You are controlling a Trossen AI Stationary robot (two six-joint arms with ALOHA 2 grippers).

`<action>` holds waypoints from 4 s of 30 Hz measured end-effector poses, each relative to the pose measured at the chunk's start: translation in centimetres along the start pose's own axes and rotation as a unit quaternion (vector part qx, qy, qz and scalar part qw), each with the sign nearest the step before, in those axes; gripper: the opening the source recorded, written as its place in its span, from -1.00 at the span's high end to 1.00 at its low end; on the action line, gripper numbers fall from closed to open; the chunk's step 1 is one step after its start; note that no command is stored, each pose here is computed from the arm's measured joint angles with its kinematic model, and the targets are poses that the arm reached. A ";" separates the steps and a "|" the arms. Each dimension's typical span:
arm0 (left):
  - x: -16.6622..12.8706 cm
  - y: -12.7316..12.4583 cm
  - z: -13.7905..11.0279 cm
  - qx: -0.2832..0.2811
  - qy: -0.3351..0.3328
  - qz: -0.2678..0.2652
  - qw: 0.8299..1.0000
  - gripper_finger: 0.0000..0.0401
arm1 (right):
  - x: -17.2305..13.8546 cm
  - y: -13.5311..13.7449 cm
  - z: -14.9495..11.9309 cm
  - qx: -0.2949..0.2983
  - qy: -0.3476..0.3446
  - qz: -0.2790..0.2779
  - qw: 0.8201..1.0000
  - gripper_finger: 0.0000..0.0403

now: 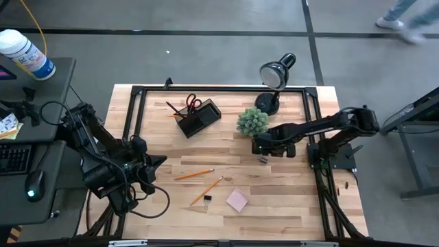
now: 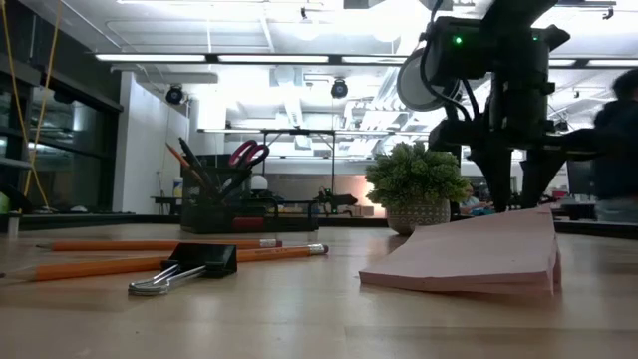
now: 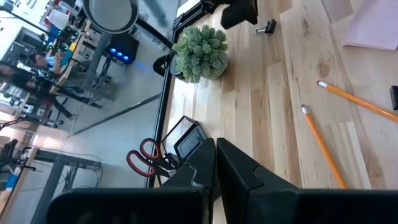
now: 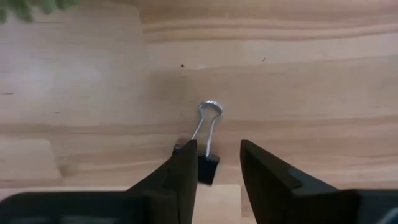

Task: Pick and place office supplies into organizer

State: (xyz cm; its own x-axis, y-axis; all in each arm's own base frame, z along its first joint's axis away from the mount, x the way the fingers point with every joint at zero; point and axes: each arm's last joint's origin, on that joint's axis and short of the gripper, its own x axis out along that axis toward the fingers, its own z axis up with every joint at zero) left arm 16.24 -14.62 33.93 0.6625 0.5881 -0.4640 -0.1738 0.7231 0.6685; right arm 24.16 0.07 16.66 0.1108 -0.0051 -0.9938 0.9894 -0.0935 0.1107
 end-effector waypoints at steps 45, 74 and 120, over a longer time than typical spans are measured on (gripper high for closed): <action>0.0 0.0 0.0 -0.006 0.000 0.000 1.000 0.97 | 1.6 1.4 -0.6 -0.025 -0.019 -0.060 0.998 0.40; 0.0 0.0 0.0 -0.007 -0.001 0.001 1.000 0.97 | 3.7 2.2 -0.9 -0.019 -0.020 -0.060 0.998 0.42; 0.0 0.1 0.1 -0.005 -0.010 0.012 1.000 0.97 | -8.3 15.6 1.8 -0.365 -0.286 0.312 0.829 1.00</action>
State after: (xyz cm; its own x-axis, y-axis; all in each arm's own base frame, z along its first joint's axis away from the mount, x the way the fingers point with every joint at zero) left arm 16.27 -14.58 34.00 0.6729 0.5974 -0.4363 -0.1965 0.7129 0.6731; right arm 38.52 -3.16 26.67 0.7668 -0.3166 -0.5583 0.5717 0.7324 0.3698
